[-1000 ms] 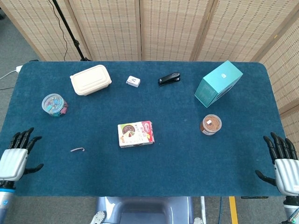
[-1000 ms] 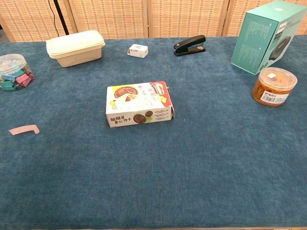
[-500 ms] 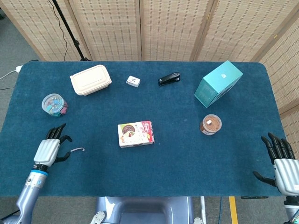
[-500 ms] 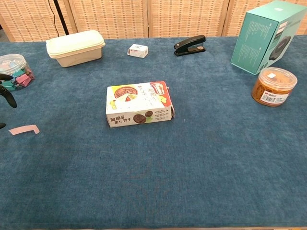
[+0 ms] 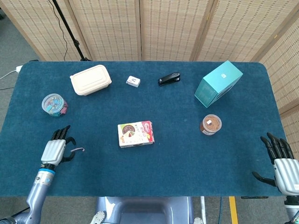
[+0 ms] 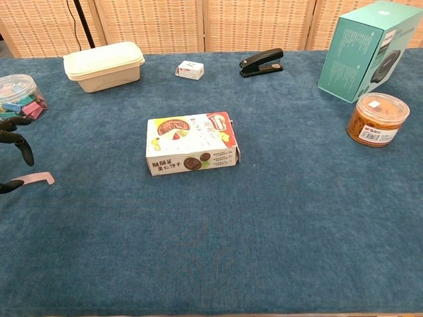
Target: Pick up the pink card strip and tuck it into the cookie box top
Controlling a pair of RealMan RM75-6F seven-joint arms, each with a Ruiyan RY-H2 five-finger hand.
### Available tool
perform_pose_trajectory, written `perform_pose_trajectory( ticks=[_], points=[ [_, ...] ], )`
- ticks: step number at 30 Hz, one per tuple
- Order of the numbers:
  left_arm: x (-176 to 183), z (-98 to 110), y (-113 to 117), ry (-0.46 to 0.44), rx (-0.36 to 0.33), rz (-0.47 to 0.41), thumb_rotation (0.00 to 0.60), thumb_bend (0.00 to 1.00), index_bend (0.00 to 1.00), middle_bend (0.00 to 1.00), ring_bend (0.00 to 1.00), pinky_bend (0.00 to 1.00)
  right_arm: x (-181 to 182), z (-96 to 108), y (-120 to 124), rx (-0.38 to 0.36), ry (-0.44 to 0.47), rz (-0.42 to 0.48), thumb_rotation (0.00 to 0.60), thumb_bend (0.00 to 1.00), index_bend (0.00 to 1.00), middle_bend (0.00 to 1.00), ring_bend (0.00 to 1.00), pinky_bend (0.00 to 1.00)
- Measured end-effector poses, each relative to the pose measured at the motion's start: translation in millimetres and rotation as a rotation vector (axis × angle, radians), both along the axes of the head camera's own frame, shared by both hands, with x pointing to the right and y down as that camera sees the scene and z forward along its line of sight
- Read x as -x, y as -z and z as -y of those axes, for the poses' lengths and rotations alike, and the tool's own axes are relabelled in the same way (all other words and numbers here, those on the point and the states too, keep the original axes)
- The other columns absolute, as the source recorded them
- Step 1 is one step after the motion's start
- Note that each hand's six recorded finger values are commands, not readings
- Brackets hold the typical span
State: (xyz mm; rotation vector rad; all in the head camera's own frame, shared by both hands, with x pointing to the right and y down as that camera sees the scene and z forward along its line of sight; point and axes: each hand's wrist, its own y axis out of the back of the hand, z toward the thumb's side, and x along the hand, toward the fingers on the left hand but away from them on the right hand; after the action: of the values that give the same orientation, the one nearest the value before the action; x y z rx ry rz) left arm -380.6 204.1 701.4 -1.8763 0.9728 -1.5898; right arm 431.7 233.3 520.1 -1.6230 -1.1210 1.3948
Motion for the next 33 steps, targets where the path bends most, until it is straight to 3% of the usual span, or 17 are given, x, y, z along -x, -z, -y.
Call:
perform_pose_trajectory(
  ticks=[33],
  points=[
    [3,1,-16,0.030,0.033,0.027,0.600,0.44,0.61,0.00,0.00,0.00,-2,1,-1,0.011,-0.010,0.026,0.600,0.00,0.00,0.00,0.00,0.00]
  ],
)
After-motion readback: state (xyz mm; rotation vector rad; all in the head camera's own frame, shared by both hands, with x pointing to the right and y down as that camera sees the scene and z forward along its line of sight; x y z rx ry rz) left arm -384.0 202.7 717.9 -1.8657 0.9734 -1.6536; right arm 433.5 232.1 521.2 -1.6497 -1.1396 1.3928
